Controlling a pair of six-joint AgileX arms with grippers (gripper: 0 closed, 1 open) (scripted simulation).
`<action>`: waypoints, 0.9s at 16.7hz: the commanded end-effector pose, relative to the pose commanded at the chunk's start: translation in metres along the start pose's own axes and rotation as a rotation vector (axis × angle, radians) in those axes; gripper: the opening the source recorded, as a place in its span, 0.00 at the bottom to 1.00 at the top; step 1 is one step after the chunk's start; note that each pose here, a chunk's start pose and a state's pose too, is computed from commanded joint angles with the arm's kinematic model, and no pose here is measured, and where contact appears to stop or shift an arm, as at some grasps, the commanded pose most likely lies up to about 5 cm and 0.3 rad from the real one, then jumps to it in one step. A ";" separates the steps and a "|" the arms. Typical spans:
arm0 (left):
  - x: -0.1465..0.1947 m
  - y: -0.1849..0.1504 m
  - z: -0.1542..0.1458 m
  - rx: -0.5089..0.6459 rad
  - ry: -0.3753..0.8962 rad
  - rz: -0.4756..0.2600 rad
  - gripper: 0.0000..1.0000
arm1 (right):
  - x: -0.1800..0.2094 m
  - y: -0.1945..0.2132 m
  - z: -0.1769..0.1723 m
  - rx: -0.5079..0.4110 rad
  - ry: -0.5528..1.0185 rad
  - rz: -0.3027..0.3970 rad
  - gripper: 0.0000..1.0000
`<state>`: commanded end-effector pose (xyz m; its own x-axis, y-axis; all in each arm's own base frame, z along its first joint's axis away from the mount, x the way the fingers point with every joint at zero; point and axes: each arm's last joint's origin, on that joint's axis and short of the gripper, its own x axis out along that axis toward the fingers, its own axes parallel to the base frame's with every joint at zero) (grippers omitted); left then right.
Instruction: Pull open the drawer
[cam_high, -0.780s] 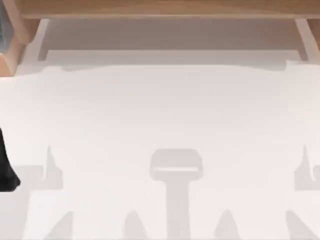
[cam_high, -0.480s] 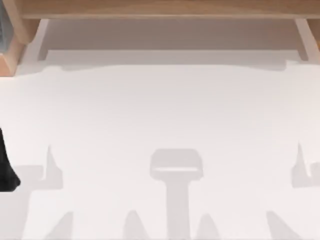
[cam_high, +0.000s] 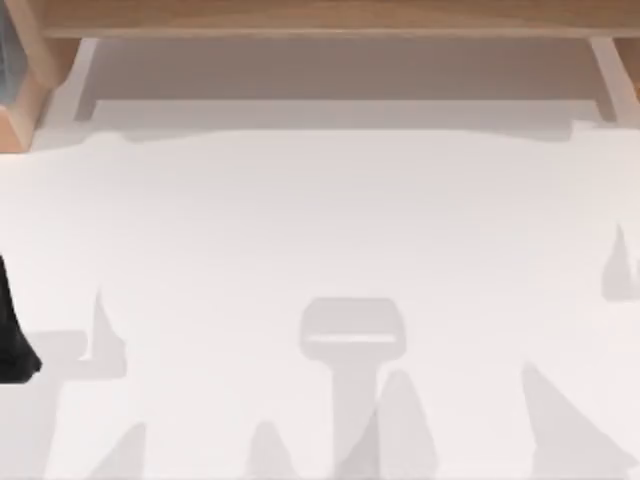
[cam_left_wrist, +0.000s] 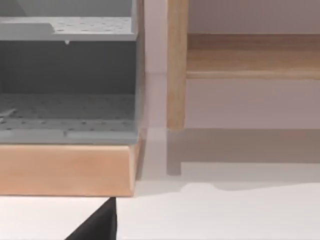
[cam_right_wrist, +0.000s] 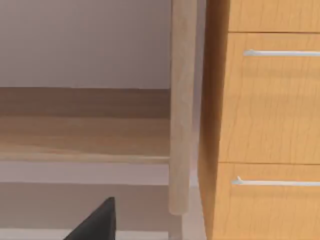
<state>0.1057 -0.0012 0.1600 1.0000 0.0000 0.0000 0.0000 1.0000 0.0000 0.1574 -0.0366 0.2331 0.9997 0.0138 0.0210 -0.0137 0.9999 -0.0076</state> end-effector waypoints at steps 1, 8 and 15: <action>0.000 0.000 0.000 0.000 0.000 0.000 1.00 | 0.010 -0.010 -0.003 0.012 0.041 -0.036 1.00; 0.000 0.000 0.000 0.000 0.000 0.000 1.00 | 0.064 -0.088 0.001 0.023 0.050 -0.104 1.00; 0.000 0.000 0.000 0.000 0.000 0.000 1.00 | 0.081 -0.104 0.003 0.007 0.021 -0.014 1.00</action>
<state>0.1057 -0.0012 0.1600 1.0000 0.0000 0.0000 0.0000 1.0000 0.0000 0.2399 -0.1391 0.2383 1.0000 0.0000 0.0000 0.0000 1.0000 0.0000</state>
